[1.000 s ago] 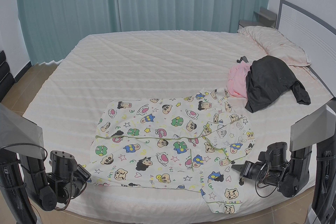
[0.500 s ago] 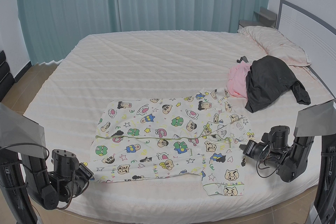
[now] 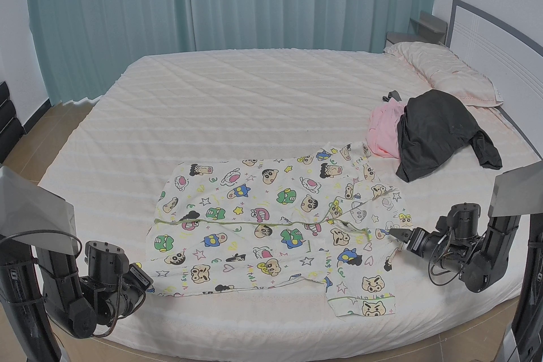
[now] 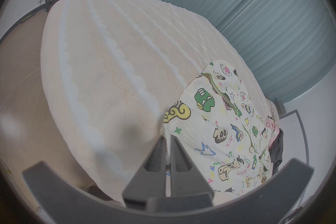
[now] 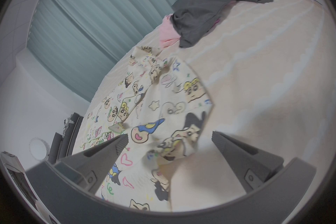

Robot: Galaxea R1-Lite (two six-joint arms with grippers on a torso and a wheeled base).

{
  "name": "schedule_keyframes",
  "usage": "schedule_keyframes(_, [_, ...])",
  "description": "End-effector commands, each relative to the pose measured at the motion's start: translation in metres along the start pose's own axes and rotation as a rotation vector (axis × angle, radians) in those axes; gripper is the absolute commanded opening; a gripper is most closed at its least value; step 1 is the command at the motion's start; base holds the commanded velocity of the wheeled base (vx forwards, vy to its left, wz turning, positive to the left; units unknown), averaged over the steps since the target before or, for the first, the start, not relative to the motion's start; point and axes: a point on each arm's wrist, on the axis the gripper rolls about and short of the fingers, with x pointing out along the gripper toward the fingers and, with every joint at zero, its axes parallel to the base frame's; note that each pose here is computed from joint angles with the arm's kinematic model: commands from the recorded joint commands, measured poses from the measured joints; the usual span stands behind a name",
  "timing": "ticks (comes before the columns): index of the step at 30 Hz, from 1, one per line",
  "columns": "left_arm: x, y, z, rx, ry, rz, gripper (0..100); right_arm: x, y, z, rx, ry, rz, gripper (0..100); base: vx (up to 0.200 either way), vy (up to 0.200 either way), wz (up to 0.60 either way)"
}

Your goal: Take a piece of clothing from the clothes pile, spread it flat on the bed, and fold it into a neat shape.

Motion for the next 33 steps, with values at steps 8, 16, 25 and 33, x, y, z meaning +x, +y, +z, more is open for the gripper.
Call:
schedule_keyframes(8, [0.000,0.000,0.000,-0.001,0.003,-0.003,0,-0.059,0.003,-0.007,0.013,0.028,-0.015,100,0.000,0.000,0.00])
schedule_keyframes(16, [0.001,0.000,0.000,0.002,0.004,-0.004,0,-0.071,0.014,-0.054,-0.045,0.243,-0.008,100,0.000,0.000,0.00])
schedule_keyframes(25, [0.000,-0.001,-0.002,0.006,0.009,-0.006,0,-0.063,0.017,-0.083,-0.102,0.370,-0.017,100,0.000,0.000,0.00])
schedule_keyframes(33, [0.000,-0.001,-0.002,0.006,0.016,-0.010,0,-0.057,0.021,-0.082,-0.111,0.332,0.021,100,0.000,0.000,0.00])
